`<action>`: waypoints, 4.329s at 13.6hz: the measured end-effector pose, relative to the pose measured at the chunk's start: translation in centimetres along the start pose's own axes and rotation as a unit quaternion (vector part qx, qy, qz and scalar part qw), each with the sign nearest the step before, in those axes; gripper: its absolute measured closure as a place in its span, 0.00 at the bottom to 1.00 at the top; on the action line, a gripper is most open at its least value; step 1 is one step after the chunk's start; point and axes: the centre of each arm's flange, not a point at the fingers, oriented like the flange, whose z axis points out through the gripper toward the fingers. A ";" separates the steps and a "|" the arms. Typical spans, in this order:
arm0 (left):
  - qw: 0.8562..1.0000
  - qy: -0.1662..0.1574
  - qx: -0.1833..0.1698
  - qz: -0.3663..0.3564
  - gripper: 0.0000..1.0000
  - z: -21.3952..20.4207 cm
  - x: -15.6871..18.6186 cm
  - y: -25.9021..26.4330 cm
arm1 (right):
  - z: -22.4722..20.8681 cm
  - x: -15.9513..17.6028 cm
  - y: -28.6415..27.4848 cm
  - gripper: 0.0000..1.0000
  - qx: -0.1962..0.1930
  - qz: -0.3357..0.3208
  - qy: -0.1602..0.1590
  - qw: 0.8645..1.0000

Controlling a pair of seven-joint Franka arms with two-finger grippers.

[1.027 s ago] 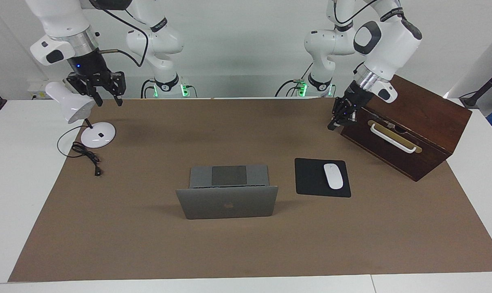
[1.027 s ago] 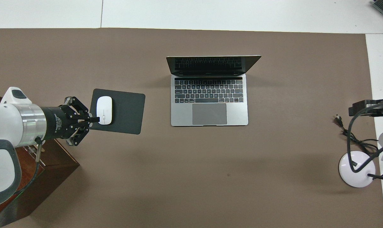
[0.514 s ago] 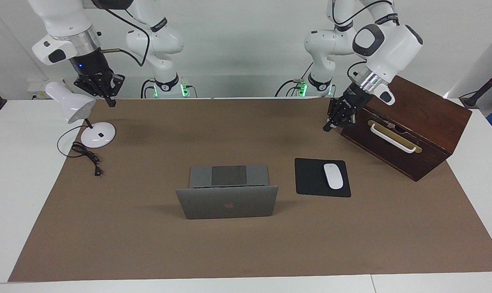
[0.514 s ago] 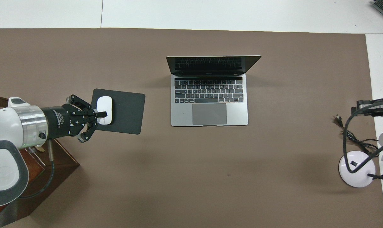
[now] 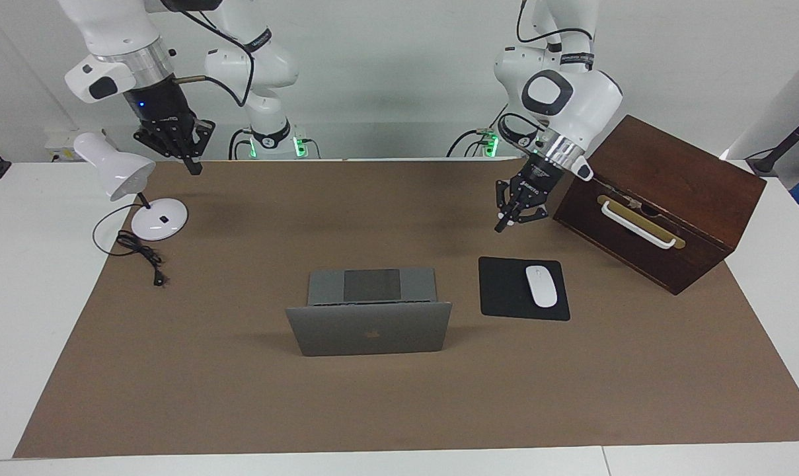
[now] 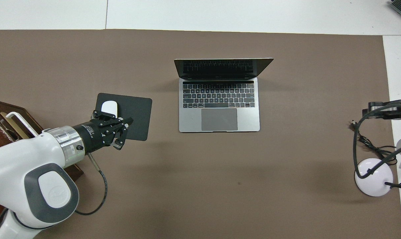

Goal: Close laptop with both arms
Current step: 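Move the left gripper forward past the mouse pad toward the laptop, then place the left gripper at the laptop base while the right gripper reaches the lid, then hook the right gripper behind the laptop lid top edge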

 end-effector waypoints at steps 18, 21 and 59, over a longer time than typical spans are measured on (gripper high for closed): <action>0.972 -0.002 -0.086 -0.219 0.99 16.9 1.5 -9.6 | 4.1 2.7 -9.4 0.99 0.019 0.057 0.036 0.998; 0.973 -0.001 -0.092 -0.214 0.99 18.1 1.2 -10.2 | 5.1 4.1 -10.2 0.99 0.017 0.056 0.042 0.997; 0.978 0.019 -0.092 -0.186 0.99 19.7 2.5 -11.9 | 15.3 15.3 -24.6 0.99 0.019 -0.021 0.180 0.983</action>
